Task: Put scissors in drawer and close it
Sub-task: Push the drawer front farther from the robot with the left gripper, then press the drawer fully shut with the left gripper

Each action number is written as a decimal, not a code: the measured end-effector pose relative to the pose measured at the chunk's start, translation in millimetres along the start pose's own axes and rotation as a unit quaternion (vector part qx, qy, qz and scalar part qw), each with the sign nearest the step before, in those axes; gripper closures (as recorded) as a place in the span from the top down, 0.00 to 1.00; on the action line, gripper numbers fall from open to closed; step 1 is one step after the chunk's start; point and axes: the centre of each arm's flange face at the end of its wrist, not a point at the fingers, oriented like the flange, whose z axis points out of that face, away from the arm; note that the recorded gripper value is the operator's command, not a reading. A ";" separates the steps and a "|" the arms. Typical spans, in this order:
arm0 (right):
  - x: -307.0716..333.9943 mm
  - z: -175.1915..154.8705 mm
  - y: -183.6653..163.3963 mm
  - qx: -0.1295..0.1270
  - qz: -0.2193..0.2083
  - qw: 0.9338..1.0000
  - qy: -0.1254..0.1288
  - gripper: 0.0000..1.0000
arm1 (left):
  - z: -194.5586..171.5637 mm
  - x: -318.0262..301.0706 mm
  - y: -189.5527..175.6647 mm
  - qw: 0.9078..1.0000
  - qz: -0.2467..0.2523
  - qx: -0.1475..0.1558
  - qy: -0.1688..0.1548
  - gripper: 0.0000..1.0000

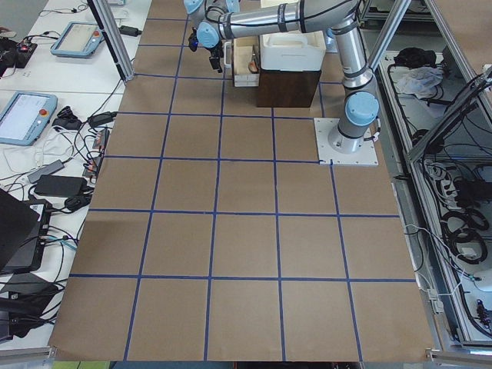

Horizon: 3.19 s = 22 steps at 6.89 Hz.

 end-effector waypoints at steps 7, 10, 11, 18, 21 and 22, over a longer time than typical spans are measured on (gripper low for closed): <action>-1.4 1.9 -1.1 -0.002 0.000 1.000 0.000 1.00 | 15.2 7.7 34.3 0.995 -0.036 -0.094 0.007 1.00; -1.7 -2.1 -1.5 0.003 0.000 1.000 -0.001 1.00 | 12.7 5.2 45.5 0.993 -0.043 -0.107 0.006 1.00; -2.0 -4.7 -4.5 0.008 0.000 1.000 -0.001 1.00 | 17.0 4.1 47.1 0.993 -0.045 -0.112 0.005 1.00; -9.8 -15.7 -50.6 0.041 -0.002 0.999 -0.006 1.00 | 30.4 -1.3 52.3 0.989 -0.053 -0.136 0.001 1.00; -11.4 -13.7 -51.9 0.041 -0.002 0.999 -0.011 1.00 | 28.4 -4.9 49.8 0.990 -0.054 -0.133 0.003 1.00; -12.5 -13.4 -52.5 0.041 -0.002 0.999 -0.016 1.00 | 12.4 -10.0 47.9 0.992 -0.055 -0.114 0.010 1.00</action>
